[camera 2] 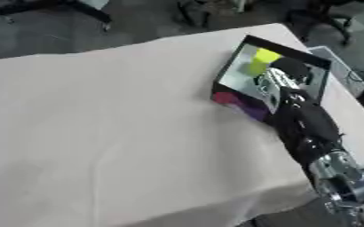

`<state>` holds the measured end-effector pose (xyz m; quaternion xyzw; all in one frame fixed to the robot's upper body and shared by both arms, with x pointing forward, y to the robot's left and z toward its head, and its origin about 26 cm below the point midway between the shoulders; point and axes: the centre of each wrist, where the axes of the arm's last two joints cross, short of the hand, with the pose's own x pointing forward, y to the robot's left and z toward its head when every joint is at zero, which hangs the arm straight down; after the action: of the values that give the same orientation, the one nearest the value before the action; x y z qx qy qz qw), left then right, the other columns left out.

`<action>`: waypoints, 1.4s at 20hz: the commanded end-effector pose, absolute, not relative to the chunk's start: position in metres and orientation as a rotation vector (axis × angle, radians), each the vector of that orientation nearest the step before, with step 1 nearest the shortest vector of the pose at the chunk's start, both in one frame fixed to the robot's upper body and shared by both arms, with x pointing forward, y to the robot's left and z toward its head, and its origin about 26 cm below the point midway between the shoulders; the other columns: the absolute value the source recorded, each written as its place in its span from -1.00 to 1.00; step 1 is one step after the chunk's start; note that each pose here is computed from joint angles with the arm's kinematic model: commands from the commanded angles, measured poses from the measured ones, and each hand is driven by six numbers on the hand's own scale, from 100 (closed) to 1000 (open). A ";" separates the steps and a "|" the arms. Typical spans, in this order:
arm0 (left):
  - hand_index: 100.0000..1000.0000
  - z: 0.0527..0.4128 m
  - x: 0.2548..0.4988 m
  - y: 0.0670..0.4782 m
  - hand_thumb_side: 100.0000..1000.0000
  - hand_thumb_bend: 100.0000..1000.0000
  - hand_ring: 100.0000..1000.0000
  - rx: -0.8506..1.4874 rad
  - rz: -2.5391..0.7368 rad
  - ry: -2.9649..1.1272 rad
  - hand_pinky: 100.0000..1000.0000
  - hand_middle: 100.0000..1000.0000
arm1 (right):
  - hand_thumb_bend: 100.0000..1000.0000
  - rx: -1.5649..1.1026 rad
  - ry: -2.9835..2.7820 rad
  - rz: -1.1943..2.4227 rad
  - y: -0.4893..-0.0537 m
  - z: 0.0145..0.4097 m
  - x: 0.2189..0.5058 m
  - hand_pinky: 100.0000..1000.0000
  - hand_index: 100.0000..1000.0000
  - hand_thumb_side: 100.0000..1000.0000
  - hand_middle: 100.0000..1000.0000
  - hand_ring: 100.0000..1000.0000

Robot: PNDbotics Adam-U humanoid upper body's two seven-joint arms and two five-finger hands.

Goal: Pick up the objects with one hand, pass them to the other hand, and then place them into the box on the other side of the table.

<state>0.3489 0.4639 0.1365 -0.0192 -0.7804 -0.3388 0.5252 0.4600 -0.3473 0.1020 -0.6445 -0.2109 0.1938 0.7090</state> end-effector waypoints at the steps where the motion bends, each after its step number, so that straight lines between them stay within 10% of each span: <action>1: 0.53 0.148 0.347 0.471 1.00 -1.00 0.10 -0.018 -0.892 -1.884 0.44 0.11 | -0.29 -1.488 -0.463 0.408 -0.362 0.127 0.462 0.51 0.96 0.37 0.52 0.53; 10: 0.53 0.142 0.346 0.474 1.00 -1.00 0.10 -0.015 -0.890 -1.859 0.45 0.11 | -0.53 -1.504 -0.492 0.366 -0.369 0.157 0.459 0.56 1.00 0.66 0.68 0.66; 17: 0.54 0.149 0.352 0.479 0.98 -1.00 0.11 0.052 -0.914 -1.848 0.45 0.12 | -0.13 -1.797 -0.667 0.377 -0.335 0.203 0.448 0.39 1.00 0.04 0.64 0.63; 18: 0.54 0.152 0.354 0.481 0.86 -1.00 0.12 0.084 -0.923 -1.848 0.45 0.14 | 0.09 -1.853 -0.727 0.429 -0.321 0.210 0.445 0.48 0.98 -0.09 0.66 0.64; 23: 0.60 0.173 0.372 0.491 0.27 -1.00 0.19 0.405 -1.021 -1.801 0.46 0.24 | 0.01 -2.019 -0.989 0.879 -0.238 0.248 0.423 0.81 0.92 -0.20 0.71 0.68; 28: 0.74 0.195 0.392 0.493 -0.74 -0.87 0.44 0.915 -1.281 -1.655 0.52 0.52 | -0.11 -1.944 -1.134 1.248 -0.169 0.276 0.394 0.98 0.91 -0.31 0.73 0.70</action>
<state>0.3960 0.4793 0.1759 0.3073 -0.6881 -0.4841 0.4447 0.4046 -0.1802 0.2600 -0.7253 -0.4158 0.4543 0.3075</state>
